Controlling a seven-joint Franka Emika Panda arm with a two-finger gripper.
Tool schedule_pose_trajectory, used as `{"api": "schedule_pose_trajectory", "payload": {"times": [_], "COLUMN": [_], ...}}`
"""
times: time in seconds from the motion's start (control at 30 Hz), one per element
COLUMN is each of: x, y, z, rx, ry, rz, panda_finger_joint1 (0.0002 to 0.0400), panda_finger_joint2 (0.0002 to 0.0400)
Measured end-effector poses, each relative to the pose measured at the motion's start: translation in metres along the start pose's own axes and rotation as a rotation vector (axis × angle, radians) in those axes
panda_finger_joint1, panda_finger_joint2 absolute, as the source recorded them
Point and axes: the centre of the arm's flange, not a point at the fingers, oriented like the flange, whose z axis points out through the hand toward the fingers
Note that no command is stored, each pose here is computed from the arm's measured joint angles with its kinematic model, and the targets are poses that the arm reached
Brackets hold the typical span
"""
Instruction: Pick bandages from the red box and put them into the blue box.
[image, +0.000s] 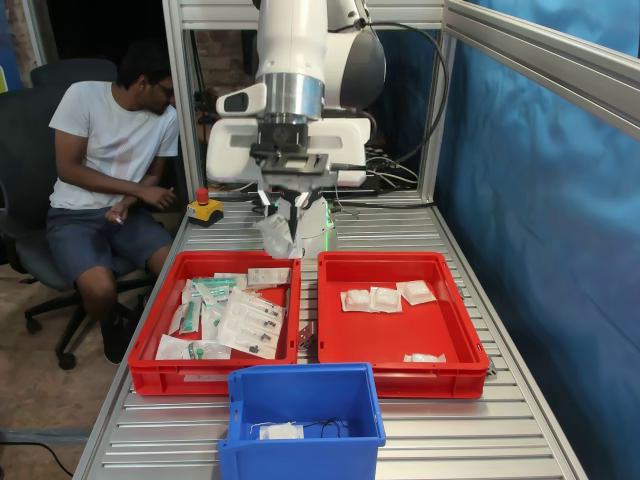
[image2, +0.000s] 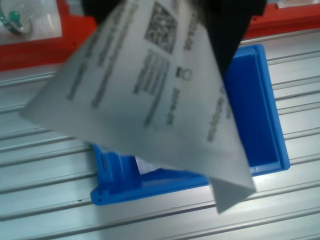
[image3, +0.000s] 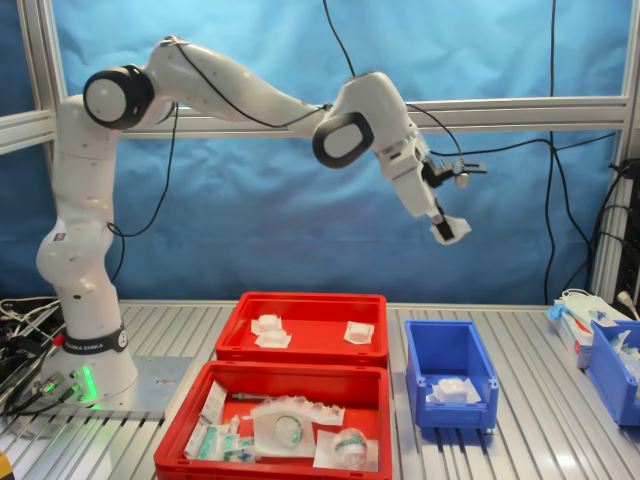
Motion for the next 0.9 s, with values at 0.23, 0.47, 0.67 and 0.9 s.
{"api": "schedule_pose_trajectory", "payload": {"times": [0.23,0.47,0.67,0.9], "x": [-0.009,-0.024,-0.037,-0.048], "y": [0.001,0.009,0.02,0.03], "z": [0.051,0.1,0.136,0.161], "rx": [-0.063,-0.126,-0.176,-0.213], "ry": [-0.014,-0.037,-0.058,-0.074], "rz": [-0.019,-0.039,-0.053,-0.063], "panda_finger_joint1": [0.0077,0.0077,0.0077,0.0077], "panda_finger_joint2": [0.0077,0.0077,0.0077,0.0077]}}
